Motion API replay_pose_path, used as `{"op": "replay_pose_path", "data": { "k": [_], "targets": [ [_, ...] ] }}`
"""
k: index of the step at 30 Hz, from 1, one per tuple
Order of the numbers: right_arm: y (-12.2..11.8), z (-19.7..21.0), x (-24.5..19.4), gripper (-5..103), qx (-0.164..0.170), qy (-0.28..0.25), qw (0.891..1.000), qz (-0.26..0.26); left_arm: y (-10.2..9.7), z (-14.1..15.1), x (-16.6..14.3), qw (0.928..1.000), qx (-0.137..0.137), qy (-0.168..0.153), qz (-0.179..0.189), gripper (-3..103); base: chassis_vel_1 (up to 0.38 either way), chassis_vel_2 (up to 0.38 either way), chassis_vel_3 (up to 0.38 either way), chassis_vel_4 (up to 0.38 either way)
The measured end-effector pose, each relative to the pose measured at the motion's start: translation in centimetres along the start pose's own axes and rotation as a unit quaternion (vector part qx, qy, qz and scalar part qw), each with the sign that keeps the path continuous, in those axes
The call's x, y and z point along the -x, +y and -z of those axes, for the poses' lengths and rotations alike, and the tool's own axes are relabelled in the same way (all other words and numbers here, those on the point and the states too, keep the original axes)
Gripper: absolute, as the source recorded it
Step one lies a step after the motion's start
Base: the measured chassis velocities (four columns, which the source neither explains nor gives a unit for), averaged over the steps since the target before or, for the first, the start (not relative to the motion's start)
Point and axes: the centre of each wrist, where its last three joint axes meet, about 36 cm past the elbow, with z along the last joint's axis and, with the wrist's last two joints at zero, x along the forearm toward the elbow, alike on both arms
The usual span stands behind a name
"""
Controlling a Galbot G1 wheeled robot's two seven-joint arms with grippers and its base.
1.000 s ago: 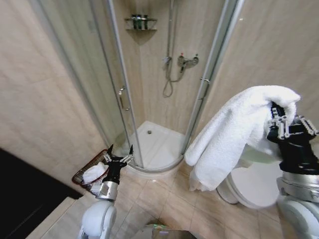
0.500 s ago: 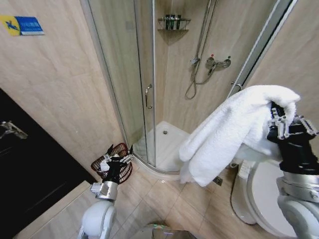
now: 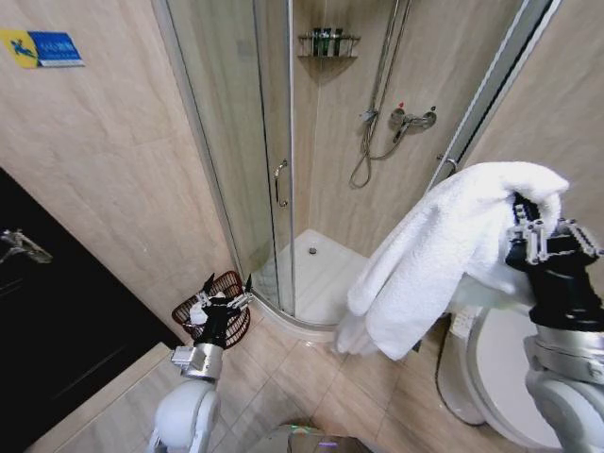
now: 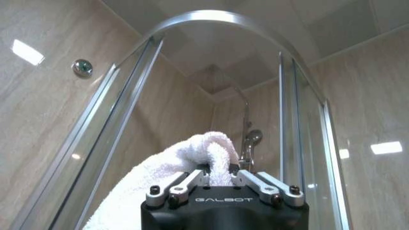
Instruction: Discard the used towel into the hamper.
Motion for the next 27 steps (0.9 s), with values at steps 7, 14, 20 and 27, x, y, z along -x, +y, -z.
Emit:
{"op": "replay_pose_path", "data": {
  "k": [7, 14, 20, 27],
  "targets": [
    [0.0, -0.01, -0.04, 12, 0.0, 0.001, 1.0, 0.0, 0.0, 0.0, 0.0, 1.0, 0.0, 0.0, 0.0, 100, 0.007, 0.008, 0.016, 0.011],
    [-0.01, 0.01, 0.01, 12, 0.002, 0.0, 1.0, 0.0, 0.0, 0.0, 0.0, 1.0, 0.0, 0.0, 0.0, 100, 0.056, 0.054, 0.057, 0.061],
    [-0.03, 0.03, 0.05, 12, 0.006, -0.003, 1.0, -0.003, 0.0, 0.0, 0.0, 1.0, 0.0, 0.0, 0.0, 100, 0.075, 0.077, 0.073, 0.088],
    [-0.11, 0.11, 0.26, 12, 0.011, -0.015, 1.0, -0.008, 0.0, 0.0, 0.0, 1.0, 0.0, 0.0, 0.0, 100, 0.015, 0.022, 0.017, 0.02]
  ]
}}
